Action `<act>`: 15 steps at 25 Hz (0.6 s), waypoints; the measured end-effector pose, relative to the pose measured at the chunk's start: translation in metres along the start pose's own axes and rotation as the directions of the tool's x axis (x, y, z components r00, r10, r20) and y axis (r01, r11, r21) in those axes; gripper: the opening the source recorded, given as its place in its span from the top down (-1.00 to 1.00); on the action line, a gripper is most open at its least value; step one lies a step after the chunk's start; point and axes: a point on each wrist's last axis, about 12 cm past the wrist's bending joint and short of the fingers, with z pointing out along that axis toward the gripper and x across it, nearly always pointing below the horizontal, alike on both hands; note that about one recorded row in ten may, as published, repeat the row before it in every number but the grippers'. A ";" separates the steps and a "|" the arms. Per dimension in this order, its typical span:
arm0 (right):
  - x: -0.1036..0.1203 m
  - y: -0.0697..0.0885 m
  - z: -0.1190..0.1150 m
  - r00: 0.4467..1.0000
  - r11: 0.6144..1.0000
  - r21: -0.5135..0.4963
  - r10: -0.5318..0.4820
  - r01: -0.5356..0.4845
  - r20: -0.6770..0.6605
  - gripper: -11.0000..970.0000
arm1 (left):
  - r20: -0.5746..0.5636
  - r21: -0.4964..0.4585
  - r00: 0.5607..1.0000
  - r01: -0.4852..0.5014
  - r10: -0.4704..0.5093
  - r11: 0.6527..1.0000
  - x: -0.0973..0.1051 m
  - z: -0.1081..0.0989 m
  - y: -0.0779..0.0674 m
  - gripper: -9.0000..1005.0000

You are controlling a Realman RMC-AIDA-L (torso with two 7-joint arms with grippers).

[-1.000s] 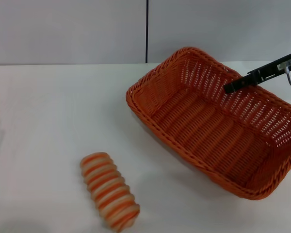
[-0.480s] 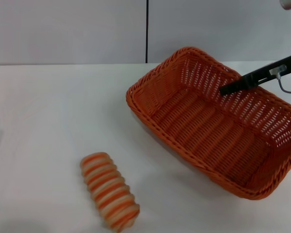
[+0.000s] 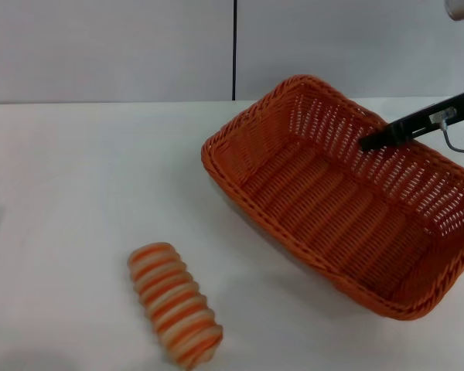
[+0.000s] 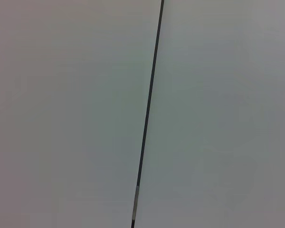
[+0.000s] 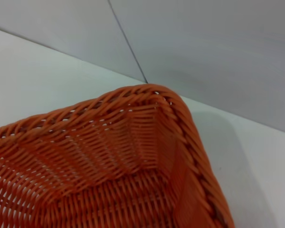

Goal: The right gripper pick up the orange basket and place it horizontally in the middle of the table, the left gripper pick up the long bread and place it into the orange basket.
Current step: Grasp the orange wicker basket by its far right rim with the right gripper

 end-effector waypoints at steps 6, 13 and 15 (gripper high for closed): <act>-0.003 0.002 0.000 0.998 0.998 -0.005 -0.055 0.055 0.000 0.50 | 0.003 0.002 1.000 0.007 -0.007 1.000 0.000 0.001 -0.002 -0.62; -0.029 0.015 -0.002 0.966 0.966 -0.016 -0.257 0.258 0.008 0.64 | 0.019 0.018 1.000 0.004 -0.005 1.000 -0.002 0.000 -0.003 -0.62; -0.039 0.023 -0.001 0.942 0.942 -0.021 -0.334 0.335 0.018 0.64 | 0.031 0.018 1.000 0.001 -0.002 1.000 -0.004 -0.003 -0.002 -0.62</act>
